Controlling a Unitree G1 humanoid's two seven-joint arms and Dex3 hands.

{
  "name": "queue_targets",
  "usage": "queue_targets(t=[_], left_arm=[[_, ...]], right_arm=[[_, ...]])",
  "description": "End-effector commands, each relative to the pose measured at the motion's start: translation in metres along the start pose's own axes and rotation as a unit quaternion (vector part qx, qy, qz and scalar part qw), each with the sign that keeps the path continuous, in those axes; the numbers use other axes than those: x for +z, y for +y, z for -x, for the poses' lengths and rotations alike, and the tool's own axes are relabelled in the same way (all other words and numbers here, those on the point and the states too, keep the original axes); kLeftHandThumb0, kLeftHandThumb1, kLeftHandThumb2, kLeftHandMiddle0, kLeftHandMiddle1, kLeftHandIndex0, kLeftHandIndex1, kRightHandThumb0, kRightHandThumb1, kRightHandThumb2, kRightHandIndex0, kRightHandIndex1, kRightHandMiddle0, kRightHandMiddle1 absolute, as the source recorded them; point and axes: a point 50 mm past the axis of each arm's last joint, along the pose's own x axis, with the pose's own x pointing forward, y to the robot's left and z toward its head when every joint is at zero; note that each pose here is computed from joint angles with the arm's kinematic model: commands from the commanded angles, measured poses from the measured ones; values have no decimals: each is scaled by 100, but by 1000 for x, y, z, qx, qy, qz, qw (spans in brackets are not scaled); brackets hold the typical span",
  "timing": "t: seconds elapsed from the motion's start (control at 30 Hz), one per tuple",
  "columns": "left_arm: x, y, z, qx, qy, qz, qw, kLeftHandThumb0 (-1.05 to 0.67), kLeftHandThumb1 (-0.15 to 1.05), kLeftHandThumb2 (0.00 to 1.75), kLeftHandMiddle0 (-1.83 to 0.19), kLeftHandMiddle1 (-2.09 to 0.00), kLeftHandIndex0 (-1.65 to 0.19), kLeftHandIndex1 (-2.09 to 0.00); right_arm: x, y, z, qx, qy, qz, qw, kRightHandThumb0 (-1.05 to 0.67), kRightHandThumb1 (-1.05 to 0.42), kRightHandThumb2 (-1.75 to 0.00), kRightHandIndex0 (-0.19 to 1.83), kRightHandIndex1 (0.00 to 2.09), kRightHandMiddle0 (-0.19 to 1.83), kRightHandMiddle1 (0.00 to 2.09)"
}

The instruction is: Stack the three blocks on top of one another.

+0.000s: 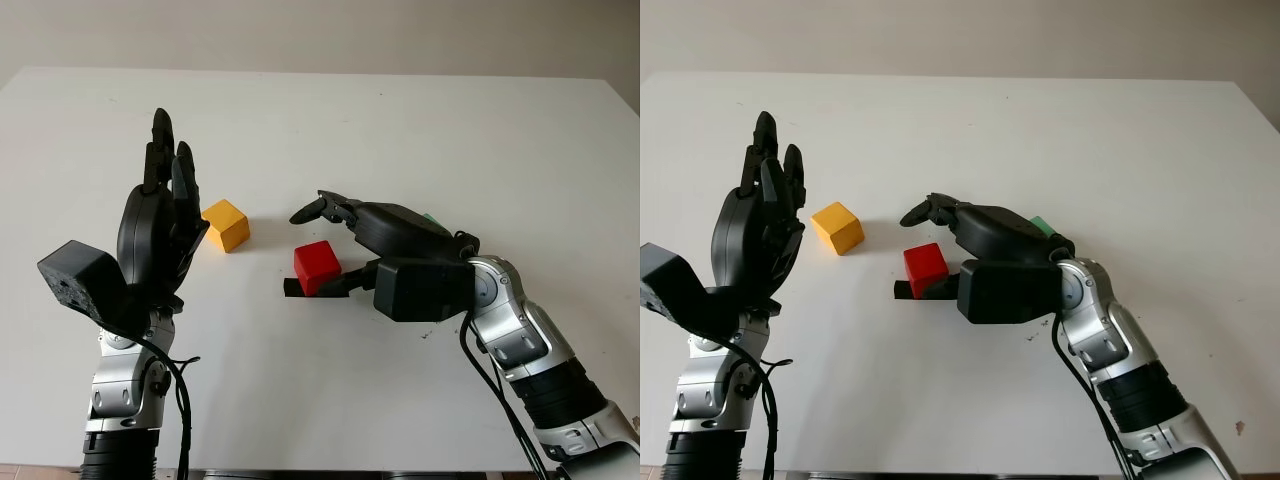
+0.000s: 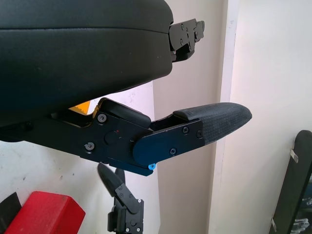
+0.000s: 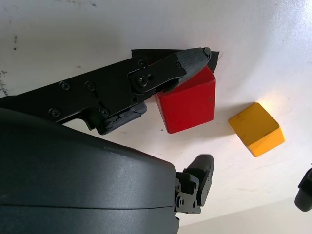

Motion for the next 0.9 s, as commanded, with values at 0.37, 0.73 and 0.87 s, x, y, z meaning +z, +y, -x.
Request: queue_targets(t=[0.37,0.73,0.87], left_arm=[[6,0,-2,-1,-8,-7,1000,-74,105,71,19,0,19,0],[18,11,-10,-13,-20,-32,999,-75,105,67,19,0,19,0],[25,17,-13,-17,-23,-51,998,-75,105,64,19,0,19,0]], right_arm=[[12,-24,4,-13,-56,-24,998,-82,-97,-6,-19,0,-19,1],[-3,-85,27,-210,-108,-164,958,-81,-105,-47,-17,3,-14,5],[-16,-91,33,-237,-86,-192,948,-80,-105,-58,-14,5,-12,6]])
